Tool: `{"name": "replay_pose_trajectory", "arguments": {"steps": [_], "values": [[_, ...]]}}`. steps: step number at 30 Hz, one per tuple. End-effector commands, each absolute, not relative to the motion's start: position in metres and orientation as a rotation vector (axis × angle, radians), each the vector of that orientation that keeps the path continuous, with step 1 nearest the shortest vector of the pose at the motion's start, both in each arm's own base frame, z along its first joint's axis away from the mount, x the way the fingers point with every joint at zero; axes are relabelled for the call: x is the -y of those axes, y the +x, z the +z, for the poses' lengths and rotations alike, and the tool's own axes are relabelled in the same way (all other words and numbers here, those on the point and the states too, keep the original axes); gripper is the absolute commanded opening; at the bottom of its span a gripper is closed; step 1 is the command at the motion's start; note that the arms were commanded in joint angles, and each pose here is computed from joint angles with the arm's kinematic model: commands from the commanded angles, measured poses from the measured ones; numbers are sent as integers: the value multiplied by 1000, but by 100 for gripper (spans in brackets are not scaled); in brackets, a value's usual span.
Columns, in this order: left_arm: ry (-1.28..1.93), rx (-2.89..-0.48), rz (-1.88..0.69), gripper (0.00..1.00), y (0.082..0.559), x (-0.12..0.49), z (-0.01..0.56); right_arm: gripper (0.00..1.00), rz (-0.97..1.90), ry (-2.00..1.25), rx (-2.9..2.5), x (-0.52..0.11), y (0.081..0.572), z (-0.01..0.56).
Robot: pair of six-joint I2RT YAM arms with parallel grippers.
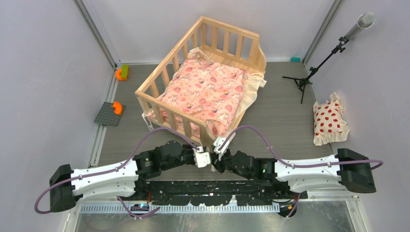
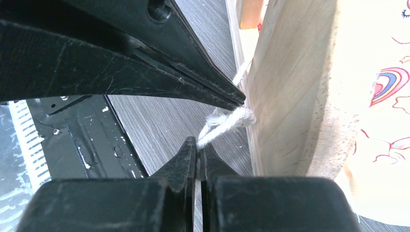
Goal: Set up the pet bed
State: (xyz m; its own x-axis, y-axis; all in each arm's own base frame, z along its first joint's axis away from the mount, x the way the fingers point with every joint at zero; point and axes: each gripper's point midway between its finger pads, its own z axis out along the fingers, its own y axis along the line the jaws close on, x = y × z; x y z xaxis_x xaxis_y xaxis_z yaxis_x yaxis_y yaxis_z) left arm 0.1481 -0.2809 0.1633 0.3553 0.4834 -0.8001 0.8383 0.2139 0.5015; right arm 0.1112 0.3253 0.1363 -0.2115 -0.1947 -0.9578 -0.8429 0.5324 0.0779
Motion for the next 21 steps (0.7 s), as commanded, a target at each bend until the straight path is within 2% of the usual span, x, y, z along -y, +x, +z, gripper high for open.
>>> {"name": "replay_pose_trajectory", "arguments": {"steps": [1, 5, 10, 13, 21], "values": [[1375, -1291, -358, 0, 155, 280, 184, 1, 898, -968, -1721, -334, 83, 134], [1367, -1285, -357, 0, 155, 279, 187, 1, 894, -969, -1722, -334, 83, 133], [1343, -1276, -379, 11, 153, 278, 195, 1, 897, -969, -1722, -335, 82, 134], [1305, -1263, -401, 14, 153, 278, 203, 1, 897, -966, -1724, -335, 83, 134], [1268, -1284, -508, 0, 141, 280, 206, 1, 896, -966, -1726, -335, 83, 133]]}}
